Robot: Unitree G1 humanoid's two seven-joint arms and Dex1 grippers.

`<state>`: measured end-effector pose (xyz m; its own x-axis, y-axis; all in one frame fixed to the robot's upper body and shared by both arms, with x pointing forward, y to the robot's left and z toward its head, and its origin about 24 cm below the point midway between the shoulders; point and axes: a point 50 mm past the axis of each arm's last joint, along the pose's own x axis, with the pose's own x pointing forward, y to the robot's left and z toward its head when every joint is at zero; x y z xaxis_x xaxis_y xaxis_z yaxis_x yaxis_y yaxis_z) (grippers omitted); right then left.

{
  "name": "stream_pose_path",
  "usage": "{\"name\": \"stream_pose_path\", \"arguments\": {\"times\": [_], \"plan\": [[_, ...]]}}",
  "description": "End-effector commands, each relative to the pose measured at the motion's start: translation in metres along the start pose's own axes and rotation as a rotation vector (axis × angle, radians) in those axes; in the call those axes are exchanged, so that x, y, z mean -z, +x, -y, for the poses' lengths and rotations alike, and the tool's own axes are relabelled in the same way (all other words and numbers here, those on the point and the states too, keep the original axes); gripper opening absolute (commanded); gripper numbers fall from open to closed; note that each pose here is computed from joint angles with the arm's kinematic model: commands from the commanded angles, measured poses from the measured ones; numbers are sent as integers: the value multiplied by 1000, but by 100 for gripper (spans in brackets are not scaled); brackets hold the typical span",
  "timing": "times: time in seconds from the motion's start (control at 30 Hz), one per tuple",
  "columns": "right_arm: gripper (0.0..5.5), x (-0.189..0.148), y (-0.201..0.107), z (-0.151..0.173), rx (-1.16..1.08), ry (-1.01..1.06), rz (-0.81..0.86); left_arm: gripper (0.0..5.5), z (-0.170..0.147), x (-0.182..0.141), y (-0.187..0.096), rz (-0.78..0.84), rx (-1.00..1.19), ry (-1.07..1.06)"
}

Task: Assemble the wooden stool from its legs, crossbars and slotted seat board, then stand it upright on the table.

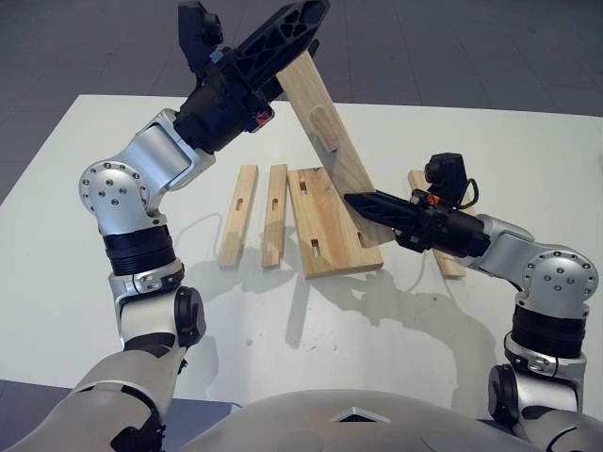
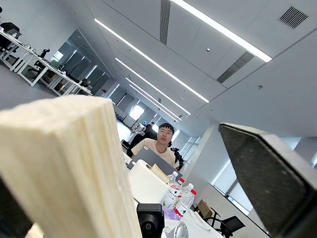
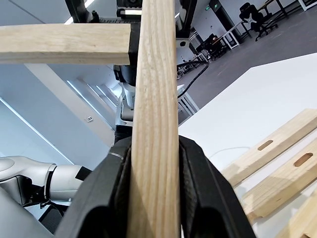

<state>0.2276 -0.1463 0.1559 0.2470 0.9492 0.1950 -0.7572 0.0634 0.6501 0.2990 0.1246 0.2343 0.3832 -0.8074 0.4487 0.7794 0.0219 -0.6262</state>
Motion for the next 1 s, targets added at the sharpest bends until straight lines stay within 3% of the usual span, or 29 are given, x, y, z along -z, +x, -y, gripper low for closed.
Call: {"name": "stream_pose_path", "arguments": {"times": [0.03, 0.8, 1.0], "plan": [[107, -1, 2, 1, -13, -4, -41, 490, 5, -2, -1, -20, -4, 26], [107, 2, 1, 1, -3, 15, 9, 110, 5, 1, -11, -21, -9, 39], [106, 0, 2, 1, 10, 14, 59, 108, 1, 6, -11, -19, -32, 30]]}}
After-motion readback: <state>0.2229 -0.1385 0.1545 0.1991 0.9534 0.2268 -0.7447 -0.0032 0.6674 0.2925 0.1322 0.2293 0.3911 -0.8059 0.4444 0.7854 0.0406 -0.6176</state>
